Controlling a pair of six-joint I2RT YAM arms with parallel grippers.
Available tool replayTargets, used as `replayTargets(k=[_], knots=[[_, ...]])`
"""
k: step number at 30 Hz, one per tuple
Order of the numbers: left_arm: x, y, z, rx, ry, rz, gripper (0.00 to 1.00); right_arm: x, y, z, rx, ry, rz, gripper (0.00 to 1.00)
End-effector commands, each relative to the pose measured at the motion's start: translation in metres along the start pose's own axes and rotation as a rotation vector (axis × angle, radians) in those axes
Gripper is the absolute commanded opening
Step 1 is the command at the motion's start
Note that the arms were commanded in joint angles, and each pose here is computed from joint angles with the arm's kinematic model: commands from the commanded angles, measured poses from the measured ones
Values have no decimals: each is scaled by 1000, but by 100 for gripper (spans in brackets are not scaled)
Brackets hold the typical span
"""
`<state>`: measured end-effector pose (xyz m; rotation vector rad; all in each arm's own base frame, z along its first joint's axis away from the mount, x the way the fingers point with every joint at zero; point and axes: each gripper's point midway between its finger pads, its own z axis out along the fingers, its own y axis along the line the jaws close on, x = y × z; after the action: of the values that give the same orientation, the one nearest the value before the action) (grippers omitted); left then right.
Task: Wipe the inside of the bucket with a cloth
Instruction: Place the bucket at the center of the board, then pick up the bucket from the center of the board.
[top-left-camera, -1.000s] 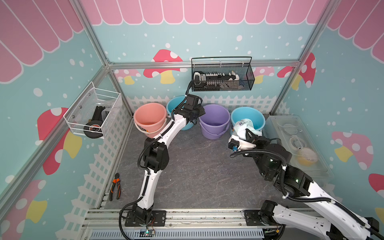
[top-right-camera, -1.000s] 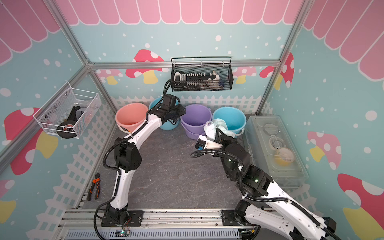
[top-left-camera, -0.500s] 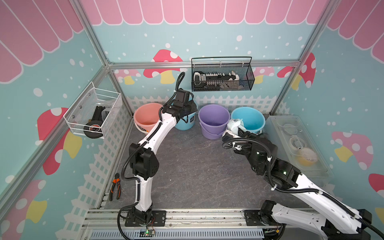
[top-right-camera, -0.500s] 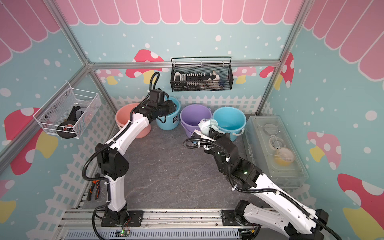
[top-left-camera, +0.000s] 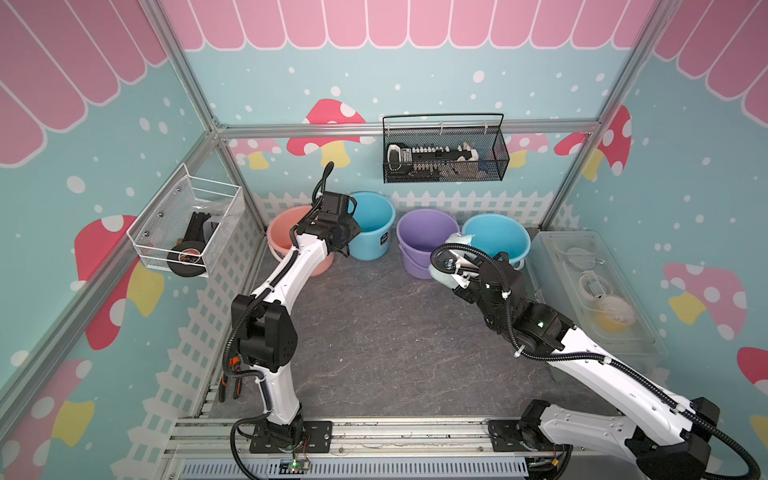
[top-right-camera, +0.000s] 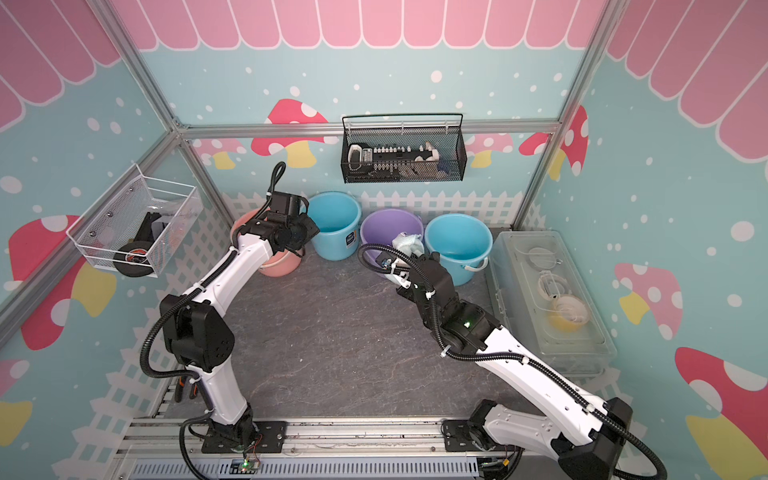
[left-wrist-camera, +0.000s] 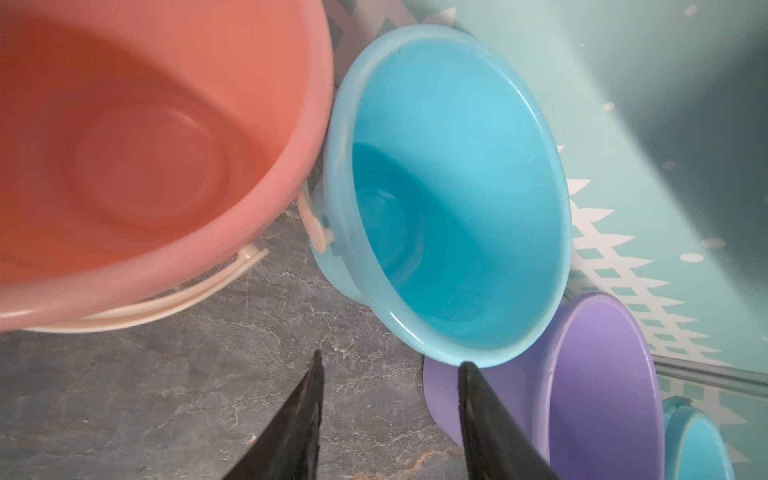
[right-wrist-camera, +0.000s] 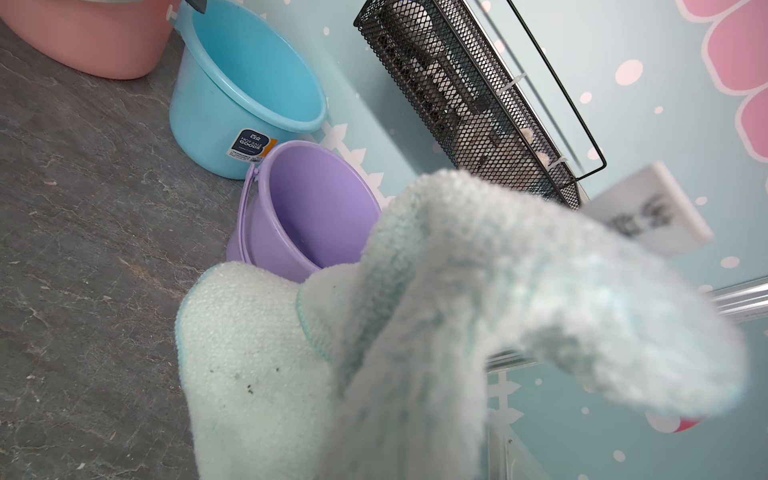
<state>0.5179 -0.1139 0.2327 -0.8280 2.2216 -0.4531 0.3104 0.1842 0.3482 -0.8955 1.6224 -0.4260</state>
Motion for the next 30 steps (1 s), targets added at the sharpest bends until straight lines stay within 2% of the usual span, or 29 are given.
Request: replayTargets(k=[1,5,14,26,30], knots=[[4,-1,13,-10,20,-154,54,-12,-12,-2,17,-36,41,0],[3,0,31,-33,9,-208,57,-10,-10,-1,10,-36,36,0],[-2,-11,69,-34,1,-272,57,0,-14,-5,28,-15,8,0],[1,6,65,-71,7,-271,26,7,-20,-9,40,-8,4,0],[0,15,58,-74,22,-257,19,5,-20,-8,38,-12,2,0]])
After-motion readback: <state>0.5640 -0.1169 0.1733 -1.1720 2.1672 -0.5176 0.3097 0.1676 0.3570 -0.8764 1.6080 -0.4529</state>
